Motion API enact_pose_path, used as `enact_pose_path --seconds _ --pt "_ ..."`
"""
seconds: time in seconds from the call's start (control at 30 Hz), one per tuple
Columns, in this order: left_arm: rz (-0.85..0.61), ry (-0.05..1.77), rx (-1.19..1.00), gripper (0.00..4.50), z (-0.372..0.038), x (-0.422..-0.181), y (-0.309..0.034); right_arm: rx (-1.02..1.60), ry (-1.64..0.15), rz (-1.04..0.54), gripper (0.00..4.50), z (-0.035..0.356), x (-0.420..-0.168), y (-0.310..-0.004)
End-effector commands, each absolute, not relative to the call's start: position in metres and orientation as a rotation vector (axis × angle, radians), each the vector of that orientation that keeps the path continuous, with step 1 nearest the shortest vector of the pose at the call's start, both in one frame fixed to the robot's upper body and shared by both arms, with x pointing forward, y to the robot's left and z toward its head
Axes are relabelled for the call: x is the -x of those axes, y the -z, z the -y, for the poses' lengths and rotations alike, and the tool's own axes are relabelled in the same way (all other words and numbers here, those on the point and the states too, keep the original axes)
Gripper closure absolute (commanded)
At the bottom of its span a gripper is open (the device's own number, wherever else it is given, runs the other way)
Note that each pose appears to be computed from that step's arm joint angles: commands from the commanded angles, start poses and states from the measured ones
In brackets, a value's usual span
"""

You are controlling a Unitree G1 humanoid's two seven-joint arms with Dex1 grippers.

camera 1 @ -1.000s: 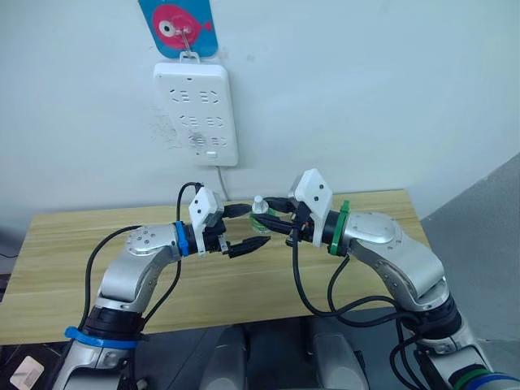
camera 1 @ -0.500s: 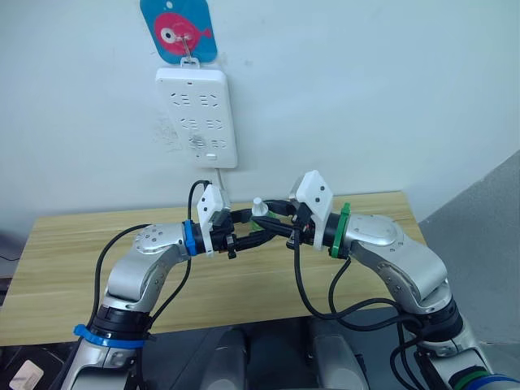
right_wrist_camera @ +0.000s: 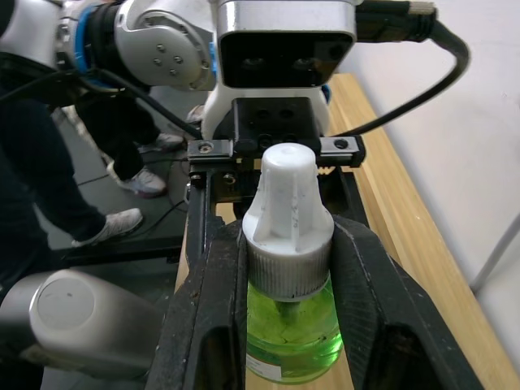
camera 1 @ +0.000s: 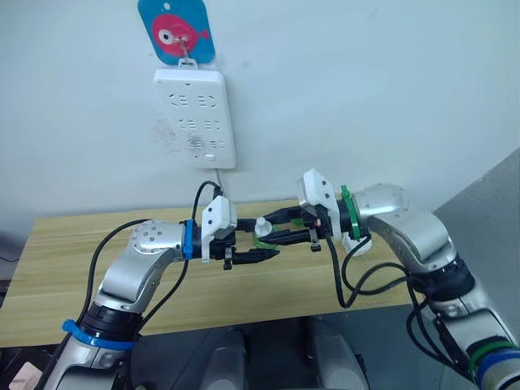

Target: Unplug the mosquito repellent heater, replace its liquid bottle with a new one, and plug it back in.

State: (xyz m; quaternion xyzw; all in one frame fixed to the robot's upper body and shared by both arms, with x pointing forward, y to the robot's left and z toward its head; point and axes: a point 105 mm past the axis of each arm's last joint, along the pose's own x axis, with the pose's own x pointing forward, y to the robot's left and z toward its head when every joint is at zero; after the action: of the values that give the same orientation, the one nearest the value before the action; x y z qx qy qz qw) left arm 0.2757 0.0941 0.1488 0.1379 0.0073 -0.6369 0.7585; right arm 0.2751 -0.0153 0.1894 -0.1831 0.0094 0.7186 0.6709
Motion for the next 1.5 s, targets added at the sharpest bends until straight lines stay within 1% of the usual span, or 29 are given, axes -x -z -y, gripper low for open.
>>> enact_pose_path --seconds 0.03,0.13,0.2,0.23,0.27,0.33,0.4,0.47,0.53,0.6,0.67,0.73,0.8,1.0,1.03,1.07,1.13,1.17,1.2,1.27,1.3,1.37,1.47,1.5 --pt "0.043 1.381 -0.324 2.19 -0.088 -0.274 -0.161 0.403 -1.662 0.057 2.7 0.013 -0.255 -0.201" --pt "0.044 1.332 -0.321 2.19 -0.092 -0.278 -0.16 0.402 -1.568 0.097 1.73 0.028 -0.257 -0.211" --pt "0.055 1.289 -0.307 2.19 -0.093 -0.283 -0.162 0.42 -1.473 0.114 1.03 0.04 -0.258 -0.215" --pt "0.061 1.268 -0.301 2.19 -0.092 -0.286 -0.162 0.43 -1.414 0.128 1.03 0.044 -0.259 -0.216" --pt "0.065 1.25 -0.296 2.19 -0.092 -0.288 -0.162 0.427 -1.363 0.133 0.52 0.046 -0.256 -0.213" --pt "0.068 1.227 -0.293 2.19 -0.091 -0.291 -0.161 0.414 -1.286 0.139 0.05 0.046 -0.252 -0.208" --pt "0.072 1.209 -0.28 2.19 -0.089 -0.293 -0.161 0.366 -1.214 0.144 0.02 0.039 -0.247 -0.202" --pt "0.071 1.205 -0.267 2.19 -0.087 -0.292 -0.159 0.336 -1.112 0.165 0.02 0.03 -0.25 -0.197" --pt "0.07 1.205 -0.262 2.19 -0.086 -0.291 -0.158 0.319 -1.063 0.177 0.02 0.024 -0.251 -0.196" --pt "0.067 1.206 -0.254 2.19 -0.085 -0.29 -0.156 0.288 -0.985 0.199 0.02 0.019 -0.262 -0.199" --pt "0.065 1.206 -0.249 2.19 -0.085 -0.289 -0.155 0.279 -0.966 0.199 0.02 0.013 -0.265 -0.197" --pt "0.064 1.205 -0.246 2.19 -0.085 -0.288 -0.154 0.268 -0.972 0.193 0.37 0.011 -0.264 -0.195" --pt "0.064 1.202 -0.243 2.19 -0.085 -0.288 -0.155 0.266 -0.98 0.196 0.92 0.01 -0.264 -0.194" --pt "0.064 1.203 -0.238 2.19 -0.085 -0.286 -0.156 0.275 -1.033 0.179 3.14 0.009 -0.26 -0.189" --pt "0.065 1.207 -0.236 2.19 -0.085 -0.285 -0.156 0.278 -1.048 0.175 3.42 0.009 -0.26 -0.188" --pt "0.065 1.213 -0.232 2.19 -0.084 -0.284 -0.157 0.281 -1.075 0.168 3.51 0.009 -0.259 -0.187" --pt "0.063 1.239 -0.235 2.19 -0.084 -0.28 -0.158 0.316 -1.168 0.162 3.51 0.008 -0.257 -0.185" --pt "0.059 1.271 -0.25 2.19 -0.084 -0.276 -0.158 0.349 -1.263 0.157 3.51 0.009 -0.259 -0.185" --pt "0.052 1.321 -0.302 2.19 -0.084 -0.269 -0.155 0.403 -1.396 0.15 3.51 0.011 -0.26 -0.186" --pt "0.04 1.386 -0.37 2.19 -0.086 -0.262 -0.15 0.468 -1.555 0.134 3.51 0.017 -0.263 -0.19" --pt "0.038 1.395 -0.378 2.19 -0.087 -0.261 -0.15 0.48 -1.604 0.123 3.51 0.018 -0.263 -0.191" --pt "0.041 1.399 -0.375 2.19 -0.087 -0.261 -0.151 0.476 -1.666 0.102 3.51 0.019 -0.26 -0.195" --pt "0.044 1.402 -0.377 2.19 -0.087 -0.26 -0.151 0.463 -1.698 0.087 3.51 0.021 -0.256 -0.198" --pt "0.045 1.397 -0.374 2.19 -0.087 -0.26 -0.152 0.447 -1.684 0.094 3.16 0.022 -0.257 -0.201"
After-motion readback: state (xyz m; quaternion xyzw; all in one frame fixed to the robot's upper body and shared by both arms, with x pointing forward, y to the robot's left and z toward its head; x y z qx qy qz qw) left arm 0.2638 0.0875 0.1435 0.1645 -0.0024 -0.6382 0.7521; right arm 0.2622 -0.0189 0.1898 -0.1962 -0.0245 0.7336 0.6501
